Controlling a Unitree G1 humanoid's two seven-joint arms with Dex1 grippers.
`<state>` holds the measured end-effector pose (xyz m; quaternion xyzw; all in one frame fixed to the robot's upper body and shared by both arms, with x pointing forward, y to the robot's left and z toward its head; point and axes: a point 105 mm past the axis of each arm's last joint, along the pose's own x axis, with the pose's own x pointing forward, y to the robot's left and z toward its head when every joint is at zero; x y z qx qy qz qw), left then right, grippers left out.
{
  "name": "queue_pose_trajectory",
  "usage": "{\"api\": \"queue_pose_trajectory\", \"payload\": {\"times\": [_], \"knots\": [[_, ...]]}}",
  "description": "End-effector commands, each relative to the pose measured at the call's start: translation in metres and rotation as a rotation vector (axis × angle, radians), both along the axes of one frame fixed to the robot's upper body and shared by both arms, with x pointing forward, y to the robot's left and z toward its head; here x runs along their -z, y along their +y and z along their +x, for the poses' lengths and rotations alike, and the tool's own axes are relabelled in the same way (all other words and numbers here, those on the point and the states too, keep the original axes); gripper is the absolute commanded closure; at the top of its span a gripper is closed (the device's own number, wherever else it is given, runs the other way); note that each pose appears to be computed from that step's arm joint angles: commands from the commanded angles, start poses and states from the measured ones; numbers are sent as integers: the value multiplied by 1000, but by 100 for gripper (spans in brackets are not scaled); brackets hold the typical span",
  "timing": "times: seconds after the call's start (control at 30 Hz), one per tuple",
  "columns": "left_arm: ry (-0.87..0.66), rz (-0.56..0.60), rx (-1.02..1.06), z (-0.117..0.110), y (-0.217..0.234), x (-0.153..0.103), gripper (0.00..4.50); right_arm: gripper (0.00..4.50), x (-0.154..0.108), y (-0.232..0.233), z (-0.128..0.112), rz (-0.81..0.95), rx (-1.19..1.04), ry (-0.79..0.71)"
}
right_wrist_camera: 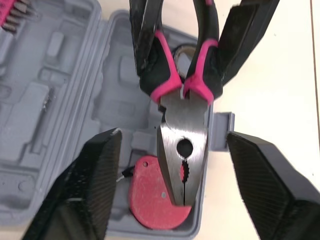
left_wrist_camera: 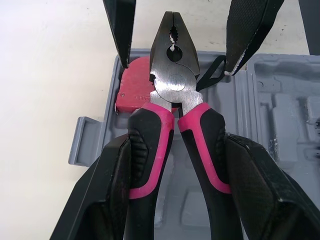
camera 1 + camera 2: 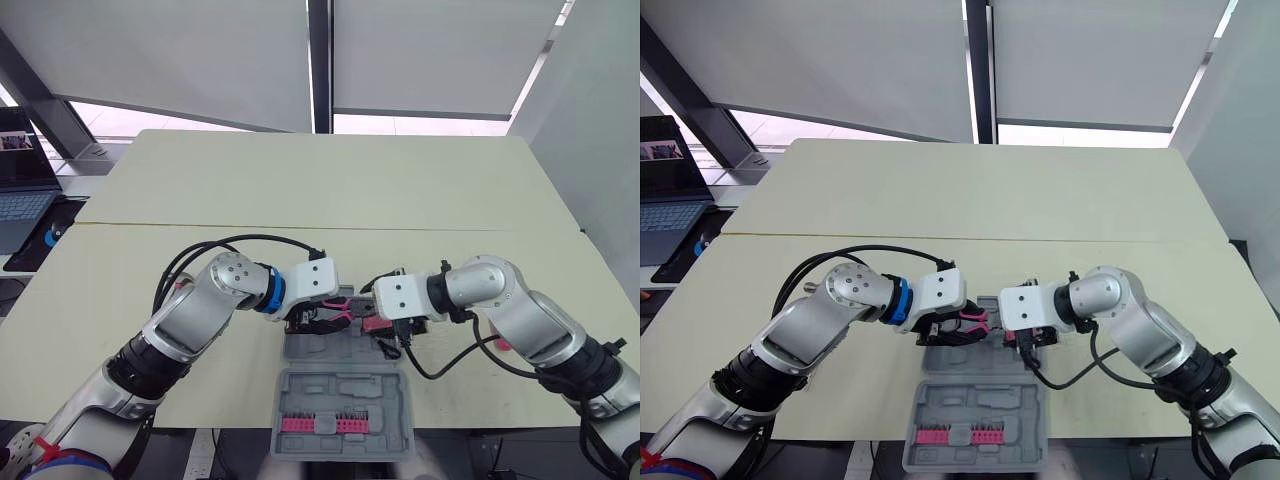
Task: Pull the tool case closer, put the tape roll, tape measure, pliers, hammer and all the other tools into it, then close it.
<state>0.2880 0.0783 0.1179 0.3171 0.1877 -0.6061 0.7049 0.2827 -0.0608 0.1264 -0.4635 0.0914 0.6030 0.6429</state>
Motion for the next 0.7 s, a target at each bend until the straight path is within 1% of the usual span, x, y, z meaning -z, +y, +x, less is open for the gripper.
{"api": "queue_pose_trajectory", "payload": {"times": [0.03,0.33,0.43,0.47,0.57,0.67,0.7], "knots": [[-34,-20,2,0,1,-12,212,105,-9,9,0,12,-9,-33],[-30,-19,-1,0,2,-12,212,105,-5,19,3,1,-17,-58],[-29,-20,-1,0,2,-12,212,167,-4,20,3,2,-24,-67],[-29,-21,-1,0,2,-12,212,198,-4,20,3,2,-26,-68],[-29,-22,-1,0,1,-12,212,271,-2,20,3,-2,-29,-72],[-29,-27,-2,0,1,-12,212,326,-1,20,4,-5,-31,-85],[-28,-29,-2,0,1,-12,212,326,-1,20,4,-4,-31,-90]]}}
